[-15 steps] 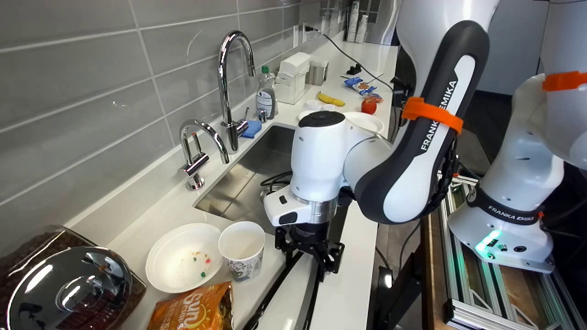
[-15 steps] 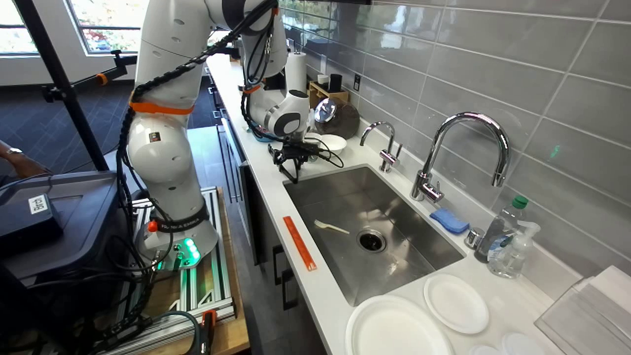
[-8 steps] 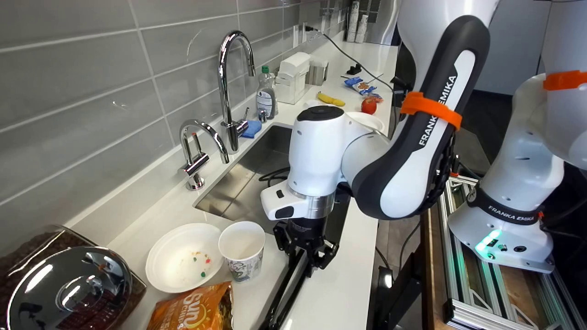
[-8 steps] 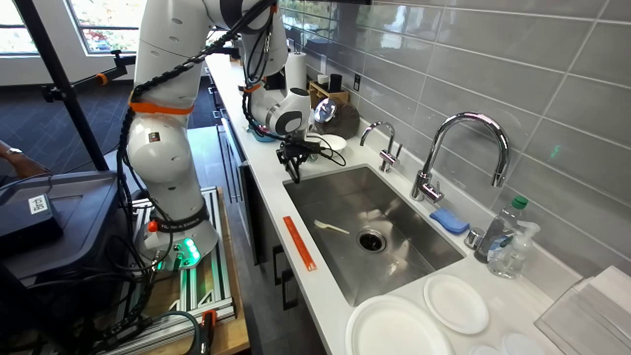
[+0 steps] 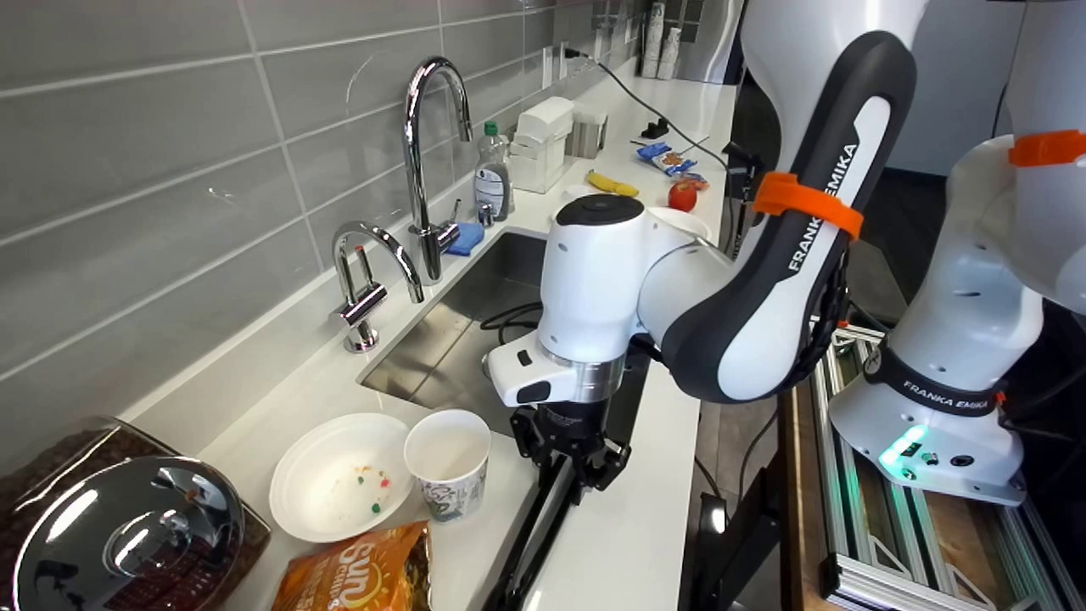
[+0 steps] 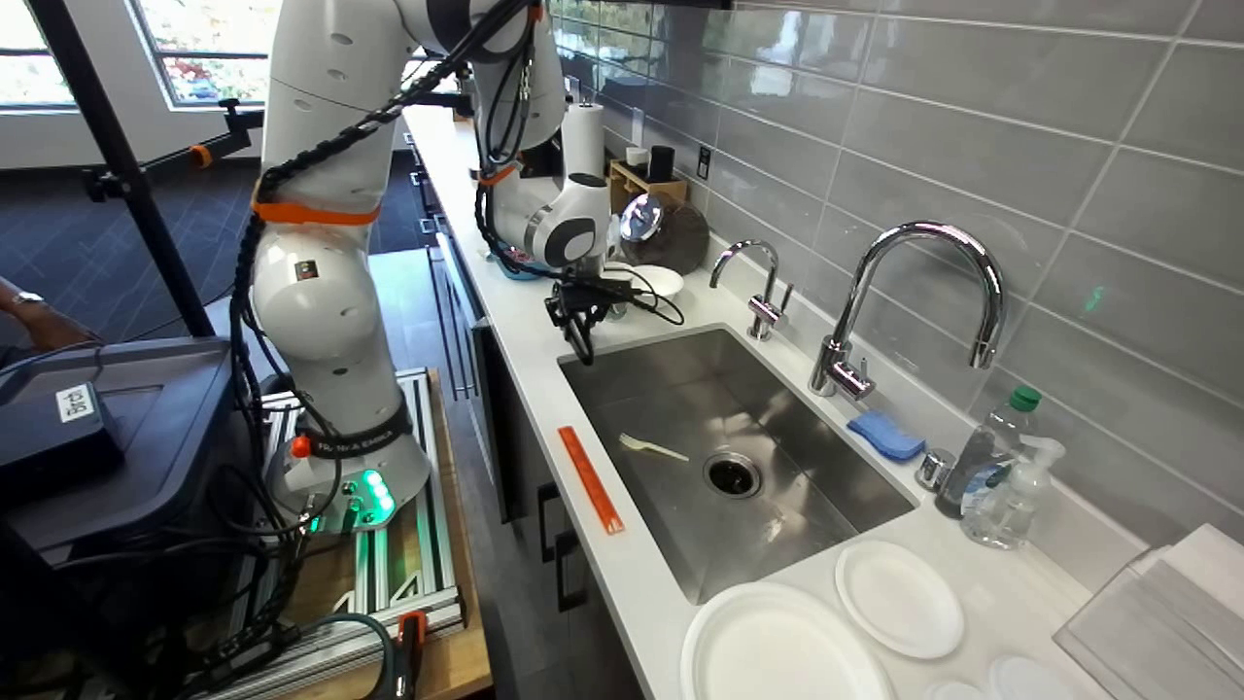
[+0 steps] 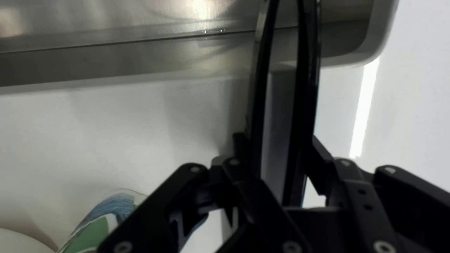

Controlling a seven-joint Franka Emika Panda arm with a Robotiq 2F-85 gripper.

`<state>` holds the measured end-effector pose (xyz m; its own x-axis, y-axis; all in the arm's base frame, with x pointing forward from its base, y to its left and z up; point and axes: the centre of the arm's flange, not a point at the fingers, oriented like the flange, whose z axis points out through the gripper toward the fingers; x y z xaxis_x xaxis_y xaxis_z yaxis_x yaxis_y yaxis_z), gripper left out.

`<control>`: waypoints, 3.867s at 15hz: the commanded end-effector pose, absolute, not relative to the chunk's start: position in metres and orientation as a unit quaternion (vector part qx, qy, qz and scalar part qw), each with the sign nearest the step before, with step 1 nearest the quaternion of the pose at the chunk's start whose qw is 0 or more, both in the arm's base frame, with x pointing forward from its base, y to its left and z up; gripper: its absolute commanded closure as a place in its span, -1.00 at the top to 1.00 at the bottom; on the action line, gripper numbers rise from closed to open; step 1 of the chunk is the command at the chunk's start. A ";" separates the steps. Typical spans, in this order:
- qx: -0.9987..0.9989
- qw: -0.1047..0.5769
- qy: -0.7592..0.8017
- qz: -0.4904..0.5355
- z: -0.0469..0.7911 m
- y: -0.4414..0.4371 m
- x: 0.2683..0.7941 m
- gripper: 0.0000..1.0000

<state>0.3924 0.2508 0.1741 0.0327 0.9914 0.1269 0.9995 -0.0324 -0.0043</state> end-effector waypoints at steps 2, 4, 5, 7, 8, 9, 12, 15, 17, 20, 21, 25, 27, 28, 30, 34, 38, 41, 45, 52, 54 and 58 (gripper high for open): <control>-0.709 0.037 -0.704 -0.028 0.181 0.248 0.380 -0.03; -0.706 0.043 -0.707 -0.024 0.185 0.246 0.379 0.00; -0.704 0.042 -0.708 -0.022 0.188 0.246 0.377 -0.01; -0.704 0.036 -0.709 -0.015 0.193 0.246 0.375 -0.05; -0.703 0.036 -0.711 -0.011 0.196 0.247 0.374 -0.06; -0.702 0.035 -0.712 -0.005 0.199 0.247 0.375 -0.06; -0.697 0.026 -0.716 0.009 0.208 0.249 0.374 -0.05; -0.693 0.018 -0.721 0.018 0.220 0.252 0.372 0.01; -0.688 0.015 -0.725 0.021 0.226 0.254 0.372 0.04; -0.683 0.007 -0.730 0.026 0.234 0.260 0.370 0.02; -0.682 0.002 -0.731 0.028 0.237 0.262 0.370 0.02; -0.679 -0.004 -0.733 0.033 0.244 0.266 0.369 -0.40; -0.678 -0.010 -0.734 0.030 0.251 0.269 0.367 -0.65; -0.677 -0.013 -0.735 0.029 0.254 0.271 0.365 -0.65; -0.675 -0.025 -0.737 0.029 0.265 0.276 0.361 -0.65; -0.667 -0.073 -0.741 0.031 0.295 0.296 0.350 -0.65; -0.665 -0.108 -0.739 0.023 0.320 0.321 0.351 -0.65; -0.668 -0.115 -0.735 0.014 0.332 0.337 0.357 -0.65; -0.666 -0.111 -0.738 0.013 0.333 0.353 0.367 -0.65; -0.659 -0.089 -0.746 0.004 0.327 0.359 0.368 -0.15; -0.659 -0.087 -0.747 0.005 0.325 0.361 0.370 -0.15; -0.657 -0.086 -0.749 0.002 0.327 0.364 0.368 -0.65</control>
<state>0.3700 0.3610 0.3256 -0.1155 0.9840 -0.1354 0.9856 0.1304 0.1074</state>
